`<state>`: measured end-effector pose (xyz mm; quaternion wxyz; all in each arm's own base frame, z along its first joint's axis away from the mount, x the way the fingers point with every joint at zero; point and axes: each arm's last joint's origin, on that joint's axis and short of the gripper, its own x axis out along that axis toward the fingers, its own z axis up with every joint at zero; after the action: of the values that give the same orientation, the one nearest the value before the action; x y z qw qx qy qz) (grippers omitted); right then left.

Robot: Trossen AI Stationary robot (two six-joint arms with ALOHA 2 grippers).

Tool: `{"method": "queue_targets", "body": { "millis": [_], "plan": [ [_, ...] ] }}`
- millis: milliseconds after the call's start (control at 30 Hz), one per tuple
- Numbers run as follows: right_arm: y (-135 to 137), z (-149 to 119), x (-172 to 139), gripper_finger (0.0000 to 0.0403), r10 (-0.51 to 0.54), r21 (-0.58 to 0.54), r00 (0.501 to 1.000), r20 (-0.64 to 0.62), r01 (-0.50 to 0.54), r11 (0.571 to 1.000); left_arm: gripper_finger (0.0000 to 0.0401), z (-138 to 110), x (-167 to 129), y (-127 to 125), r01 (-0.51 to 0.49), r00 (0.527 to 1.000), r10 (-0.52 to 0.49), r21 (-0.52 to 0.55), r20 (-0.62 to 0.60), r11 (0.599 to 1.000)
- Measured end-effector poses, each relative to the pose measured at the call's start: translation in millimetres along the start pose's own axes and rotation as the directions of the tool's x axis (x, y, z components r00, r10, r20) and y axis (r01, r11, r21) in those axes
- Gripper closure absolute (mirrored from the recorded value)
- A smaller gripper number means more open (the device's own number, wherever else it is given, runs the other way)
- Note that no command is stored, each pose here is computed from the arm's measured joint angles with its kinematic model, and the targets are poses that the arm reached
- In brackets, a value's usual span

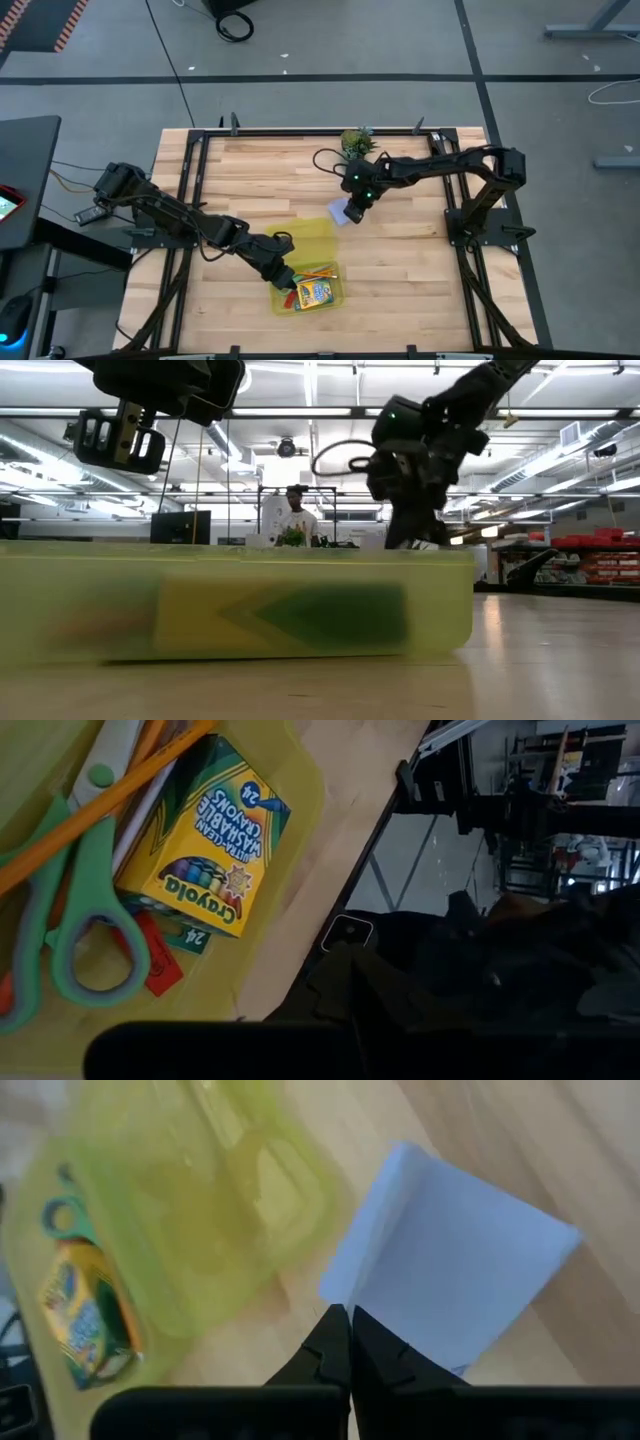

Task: Pack school essentials
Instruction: Put the violet sticky notes into the yellow supply box

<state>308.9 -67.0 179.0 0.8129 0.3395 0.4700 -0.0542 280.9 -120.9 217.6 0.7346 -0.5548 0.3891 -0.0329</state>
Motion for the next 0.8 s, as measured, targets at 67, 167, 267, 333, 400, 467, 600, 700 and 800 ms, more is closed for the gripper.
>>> {"method": "queue_targets", "body": {
  "millis": [67, 167, 267, 333, 400, 467, 600, 700, 800],
  "plan": [
    [5, 6, -4, 0.04, 0.006, -0.015, 1.0, 0.007, -0.005, 1.0, 0.0387, 0, -1, 0, 0.001, 1.0, -0.001, 0.012, 0.0, 1.0],
    [12, 12, -10, 0.04, 0.032, -0.03, 0.999, 0.0, -0.032, 0.999, 0.0392, 1, -7, -4, 0.02, 1.0, -0.02, 0.033, 0.001, 0.999],
    [19, 19, -15, 0.04, 0.084, -0.043, 0.996, 0.0, -0.084, 0.996, 0.0393, 1, -14, -7, 0.025, 1.0, -0.025, 0.045, 0.006, 0.999],
    [23, 23, -18, 0.04, 0.112, -0.05, 0.994, 0.003, -0.112, 0.992, 0.0391, 1, -21, -6, 0.006, 1.0, -0.006, 0.052, 0.004, 0.999],
    [28, 27, -21, 0.04, 0.125, -0.061, 0.992, 0.013, -0.124, 0.99, 0.0389, 1, -28, -8, 0.007, 1.0, -0.007, 0.058, 0.01, 0.998],
    [33, 29, -23, 0.04, 0.134, -0.07, 0.991, 0.014, -0.133, 0.989, 0.0389, 1, -34, -7, -0.016, 1.0, 0.015, 0.068, 0.014, 0.998],
    [44, 31, -26, 0.04, 0.167, -0.088, 0.986, 0.011, -0.165, 0.982, 0.0392, 2, -47, -6, -0.053, 0.998, 0.051, 0.083, 0.029, 0.995],
    [52, 29, -25, 0.04, 0.204, -0.094, 0.979, -0.011, -0.204, 0.975, 0.0394, 5, -56, -3, -0.088, 0.995, 0.085, 0.078, 0.048, 0.993],
    [61, 26, -24, 0.04, 0.224, -0.101, 0.974, -0.028, -0.225, 0.969, 0.0392, 7, -65, -1, -0.117, 0.991, 0.11, 0.084, 0.078, 0.99]
  ]
}}
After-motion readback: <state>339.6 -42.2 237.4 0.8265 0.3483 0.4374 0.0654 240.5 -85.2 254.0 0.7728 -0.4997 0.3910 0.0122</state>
